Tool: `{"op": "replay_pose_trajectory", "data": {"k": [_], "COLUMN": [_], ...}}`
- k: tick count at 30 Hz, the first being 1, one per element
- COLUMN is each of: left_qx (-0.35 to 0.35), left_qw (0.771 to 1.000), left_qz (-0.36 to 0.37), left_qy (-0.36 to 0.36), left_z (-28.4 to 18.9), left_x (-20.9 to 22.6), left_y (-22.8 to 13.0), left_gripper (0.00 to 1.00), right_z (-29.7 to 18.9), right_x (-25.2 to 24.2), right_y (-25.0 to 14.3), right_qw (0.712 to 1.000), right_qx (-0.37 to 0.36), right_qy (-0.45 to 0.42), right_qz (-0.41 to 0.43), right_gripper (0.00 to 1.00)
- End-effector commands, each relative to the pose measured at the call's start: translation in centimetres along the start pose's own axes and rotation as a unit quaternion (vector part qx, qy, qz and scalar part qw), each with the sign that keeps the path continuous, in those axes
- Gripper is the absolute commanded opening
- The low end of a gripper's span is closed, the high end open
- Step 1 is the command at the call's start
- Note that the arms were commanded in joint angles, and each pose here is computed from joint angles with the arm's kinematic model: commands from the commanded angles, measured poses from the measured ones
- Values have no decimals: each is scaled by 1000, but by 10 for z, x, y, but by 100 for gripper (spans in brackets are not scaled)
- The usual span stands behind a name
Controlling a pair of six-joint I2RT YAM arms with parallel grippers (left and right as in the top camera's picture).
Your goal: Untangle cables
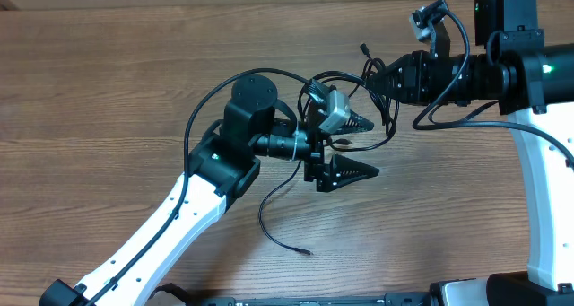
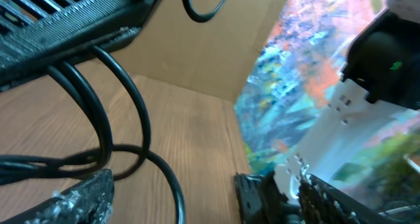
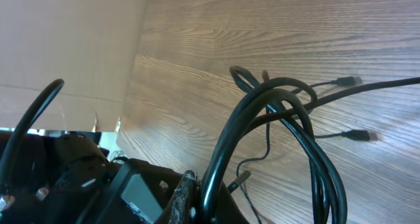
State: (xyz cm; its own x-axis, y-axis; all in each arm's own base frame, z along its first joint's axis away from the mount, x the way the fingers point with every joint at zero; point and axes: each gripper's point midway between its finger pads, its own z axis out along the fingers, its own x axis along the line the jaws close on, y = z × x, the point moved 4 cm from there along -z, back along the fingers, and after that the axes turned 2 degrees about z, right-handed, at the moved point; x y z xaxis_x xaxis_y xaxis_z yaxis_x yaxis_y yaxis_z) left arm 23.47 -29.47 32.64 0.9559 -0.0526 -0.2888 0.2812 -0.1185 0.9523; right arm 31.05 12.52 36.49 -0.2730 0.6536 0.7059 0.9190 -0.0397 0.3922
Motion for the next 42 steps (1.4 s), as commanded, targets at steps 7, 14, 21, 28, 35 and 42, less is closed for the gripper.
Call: {"op": "replay_pose_trajectory", "data": {"k": [7,14,21,28,35,42], "left_qx": [-18,-23,-26,-35,-42,-42], "left_qw": [998,996,996,995,993,993], "left_qz": [42,47,48,59,44,41], "left_qy": [44,66,76,76,100,99], "left_z": [8,14,15,15,13,13], "left_x": [-1,1,2,2,8,8], "left_y": [14,15,17,21,23,23], "left_gripper": [93,93,83,64,54,37], "right_z": [-10,-4,-4,-4,-4,-4], "right_x": [19,35,45,45,44,44], "right_y": [-6,-13,-16,-20,-21,-22], "right_qw": [1000,998,995,995,995,995], "right_qx": [0,19,29,38,40,41], "right_qy": [27,61,95,95,94,94], "right_qz": [-5,-17,-18,-8,-5,-5], "right_gripper": [4,4,4,4,4,4]}}
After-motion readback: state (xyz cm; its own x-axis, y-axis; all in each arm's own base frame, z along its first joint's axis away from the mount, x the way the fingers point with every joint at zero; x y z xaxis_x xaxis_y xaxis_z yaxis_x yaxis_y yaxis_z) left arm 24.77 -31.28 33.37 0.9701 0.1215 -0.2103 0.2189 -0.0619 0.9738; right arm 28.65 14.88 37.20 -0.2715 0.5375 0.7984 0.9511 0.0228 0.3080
